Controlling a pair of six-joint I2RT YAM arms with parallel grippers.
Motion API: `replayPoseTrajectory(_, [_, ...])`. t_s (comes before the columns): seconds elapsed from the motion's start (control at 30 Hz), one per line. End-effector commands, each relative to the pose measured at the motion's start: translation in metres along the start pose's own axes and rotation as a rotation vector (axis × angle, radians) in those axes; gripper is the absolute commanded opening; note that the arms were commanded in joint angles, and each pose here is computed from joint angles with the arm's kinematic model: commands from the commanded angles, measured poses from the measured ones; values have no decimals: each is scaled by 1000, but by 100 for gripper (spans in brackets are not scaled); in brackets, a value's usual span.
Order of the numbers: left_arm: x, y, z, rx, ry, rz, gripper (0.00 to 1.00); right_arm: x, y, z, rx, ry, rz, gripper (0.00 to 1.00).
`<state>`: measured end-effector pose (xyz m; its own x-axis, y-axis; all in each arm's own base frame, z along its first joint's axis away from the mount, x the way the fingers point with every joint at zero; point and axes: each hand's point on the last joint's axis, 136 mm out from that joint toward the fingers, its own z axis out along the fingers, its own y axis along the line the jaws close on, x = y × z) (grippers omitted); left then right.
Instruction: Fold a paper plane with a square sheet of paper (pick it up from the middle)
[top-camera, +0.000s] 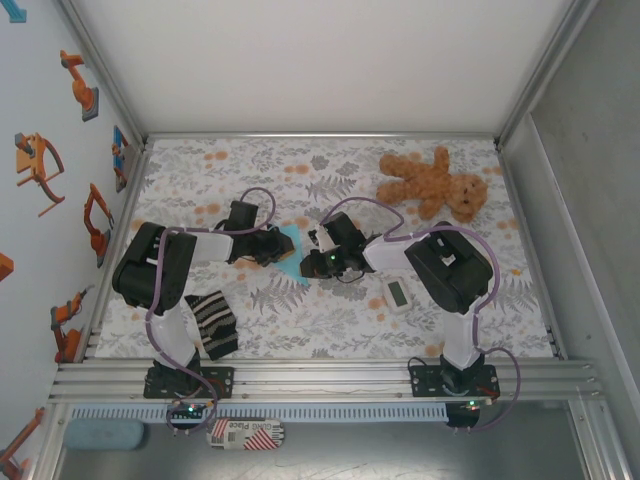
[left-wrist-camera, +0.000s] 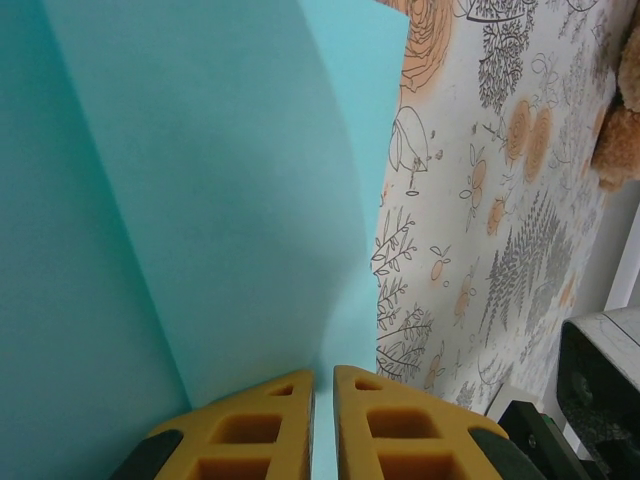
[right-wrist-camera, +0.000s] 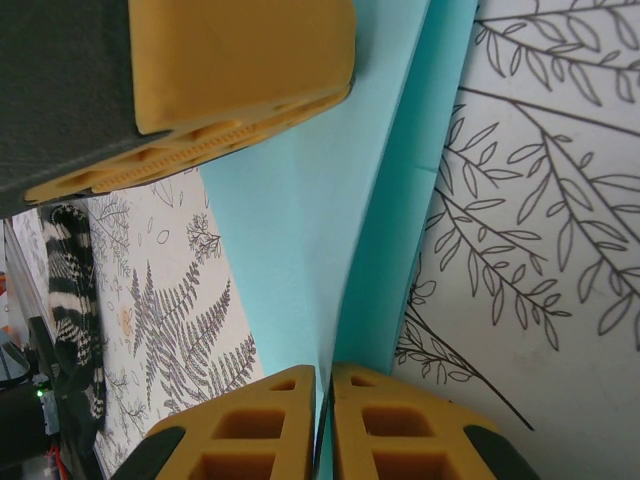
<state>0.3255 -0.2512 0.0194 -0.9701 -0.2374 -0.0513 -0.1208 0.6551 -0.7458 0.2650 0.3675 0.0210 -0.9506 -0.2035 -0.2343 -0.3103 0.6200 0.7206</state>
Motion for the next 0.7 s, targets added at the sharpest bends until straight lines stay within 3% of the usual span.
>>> replayPoseTrajectory(0.0, [0,0,1,0,17,5,13,20,-24,5,74,65,53,12])
replayPoseTrajectory(0.67, [0,3,3,-8,23,2,13,-3,17,-32,-23,-62,74,22])
